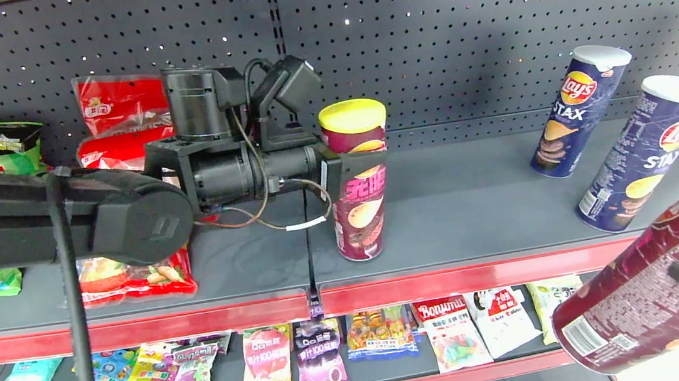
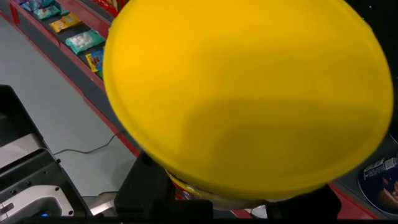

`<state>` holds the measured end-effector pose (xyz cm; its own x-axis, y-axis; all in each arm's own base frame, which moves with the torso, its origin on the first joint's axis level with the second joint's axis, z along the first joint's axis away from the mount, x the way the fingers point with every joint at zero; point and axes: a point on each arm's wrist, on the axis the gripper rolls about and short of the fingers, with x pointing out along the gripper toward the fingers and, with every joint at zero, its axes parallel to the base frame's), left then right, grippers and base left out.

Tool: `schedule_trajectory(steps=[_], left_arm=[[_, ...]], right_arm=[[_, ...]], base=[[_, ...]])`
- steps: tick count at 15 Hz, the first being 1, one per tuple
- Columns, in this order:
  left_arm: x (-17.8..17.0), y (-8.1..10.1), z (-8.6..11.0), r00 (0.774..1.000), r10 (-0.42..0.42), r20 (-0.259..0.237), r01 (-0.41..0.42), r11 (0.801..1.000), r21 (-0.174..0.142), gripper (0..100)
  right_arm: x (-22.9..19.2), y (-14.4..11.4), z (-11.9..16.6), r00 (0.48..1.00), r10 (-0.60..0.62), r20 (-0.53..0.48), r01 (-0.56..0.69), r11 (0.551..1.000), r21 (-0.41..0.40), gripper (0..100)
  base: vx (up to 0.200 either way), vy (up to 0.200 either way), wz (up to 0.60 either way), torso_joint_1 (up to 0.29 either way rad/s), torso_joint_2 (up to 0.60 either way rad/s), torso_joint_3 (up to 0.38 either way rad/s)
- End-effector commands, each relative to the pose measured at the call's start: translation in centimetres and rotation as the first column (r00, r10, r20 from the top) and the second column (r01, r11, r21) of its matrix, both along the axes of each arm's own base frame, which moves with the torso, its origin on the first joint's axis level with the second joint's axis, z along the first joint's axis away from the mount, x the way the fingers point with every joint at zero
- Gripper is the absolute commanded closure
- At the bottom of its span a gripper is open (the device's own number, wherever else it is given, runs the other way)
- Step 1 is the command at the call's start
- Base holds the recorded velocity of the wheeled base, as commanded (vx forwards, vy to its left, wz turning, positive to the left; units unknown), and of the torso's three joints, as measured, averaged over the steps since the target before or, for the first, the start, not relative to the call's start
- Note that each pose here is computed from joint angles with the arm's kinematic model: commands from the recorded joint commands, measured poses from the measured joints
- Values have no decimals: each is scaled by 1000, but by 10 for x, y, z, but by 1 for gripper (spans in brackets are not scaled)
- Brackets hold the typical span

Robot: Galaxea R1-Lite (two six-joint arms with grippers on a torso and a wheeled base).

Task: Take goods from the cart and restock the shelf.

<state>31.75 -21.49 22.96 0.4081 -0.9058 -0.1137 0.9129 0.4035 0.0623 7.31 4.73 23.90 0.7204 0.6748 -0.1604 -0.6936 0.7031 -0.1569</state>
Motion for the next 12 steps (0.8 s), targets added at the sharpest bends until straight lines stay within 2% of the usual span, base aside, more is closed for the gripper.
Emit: schedule_trajectory(steps=[1, 3, 4, 9, 12], left_arm=[[-9, 4, 2, 997, -60, 38, 59, 998, 14, 100], [-11, 5, -3, 994, -100, 54, 98, 995, 34, 100], [-12, 5, -9, 992, -122, 39, 120, 992, 41, 100], [-11, 8, -16, 993, -118, 21, 117, 992, 50, 100], [-12, 10, -21, 992, -125, 23, 124, 991, 40, 100]], right_arm=[[1, 0, 0, 1000, 1, -2, -1, 1000, -2, 100], [1, 0, 0, 1000, 1, -2, -1, 1000, -2, 100], [1, 0, 0, 1000, 1, -2, -1, 1000, -2, 100], [1, 1, -1, 1000, 1, -6, -1, 1000, -4, 100], [1, 1, -1, 1000, -1, -6, 1, 1000, -4, 100]], base=[[0, 0, 0, 0, 0, 0], [0, 0, 0, 0, 0, 0], [0, 0, 0, 0, 0, 0], [0, 0, 0, 0, 0, 0], [0, 0, 0, 0, 0, 0]])
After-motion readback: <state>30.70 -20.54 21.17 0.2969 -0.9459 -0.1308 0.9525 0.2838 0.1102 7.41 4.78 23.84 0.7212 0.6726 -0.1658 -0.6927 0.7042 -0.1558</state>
